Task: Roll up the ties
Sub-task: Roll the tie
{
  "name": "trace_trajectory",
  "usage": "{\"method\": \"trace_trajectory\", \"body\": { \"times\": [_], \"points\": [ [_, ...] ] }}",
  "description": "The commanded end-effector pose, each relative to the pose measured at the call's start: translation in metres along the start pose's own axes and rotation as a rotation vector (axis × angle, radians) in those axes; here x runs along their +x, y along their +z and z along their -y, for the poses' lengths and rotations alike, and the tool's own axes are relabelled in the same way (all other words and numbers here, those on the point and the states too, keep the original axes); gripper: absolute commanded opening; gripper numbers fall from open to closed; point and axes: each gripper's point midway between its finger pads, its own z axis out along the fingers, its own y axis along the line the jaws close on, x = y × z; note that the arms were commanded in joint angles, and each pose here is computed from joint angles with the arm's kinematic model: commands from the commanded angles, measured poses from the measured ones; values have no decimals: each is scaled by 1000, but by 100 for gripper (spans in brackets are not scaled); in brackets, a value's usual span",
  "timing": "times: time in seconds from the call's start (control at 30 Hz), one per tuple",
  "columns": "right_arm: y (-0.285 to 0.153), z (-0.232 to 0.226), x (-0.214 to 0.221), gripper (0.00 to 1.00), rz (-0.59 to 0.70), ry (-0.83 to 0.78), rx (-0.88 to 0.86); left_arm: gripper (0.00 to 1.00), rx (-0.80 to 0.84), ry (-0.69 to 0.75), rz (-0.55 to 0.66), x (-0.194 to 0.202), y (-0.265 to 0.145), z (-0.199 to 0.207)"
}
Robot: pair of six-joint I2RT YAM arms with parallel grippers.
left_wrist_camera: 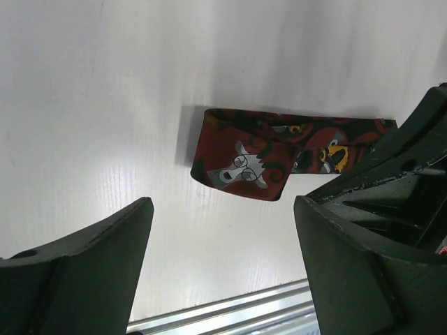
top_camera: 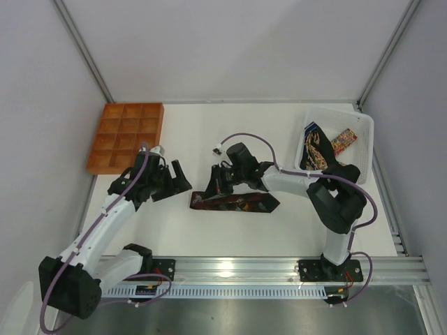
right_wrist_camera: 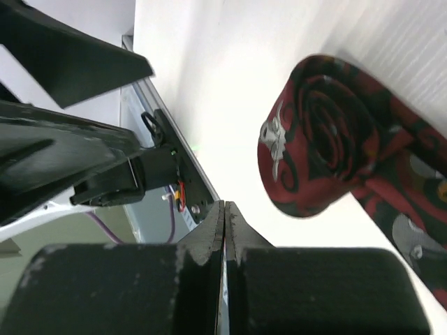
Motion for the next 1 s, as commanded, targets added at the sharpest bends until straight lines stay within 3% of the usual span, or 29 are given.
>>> {"method": "trace_trajectory", "body": {
  "times": [0.0,0.33,0.63,0.97],
  "points": [
    [12,-1,-14,0,16,11,-8,87,126,-22,-70,3,11,10],
    [23,35,-9,0,-10,15,105,84,185,-113,-96,12,42,-1],
    [13,57,0,0,-4,28,160,85,271,-91,-120,33,61,-1],
    [-6,76,-6,0,13,34,178,93,361,-17,-166,51,76,23]
  ]
}}
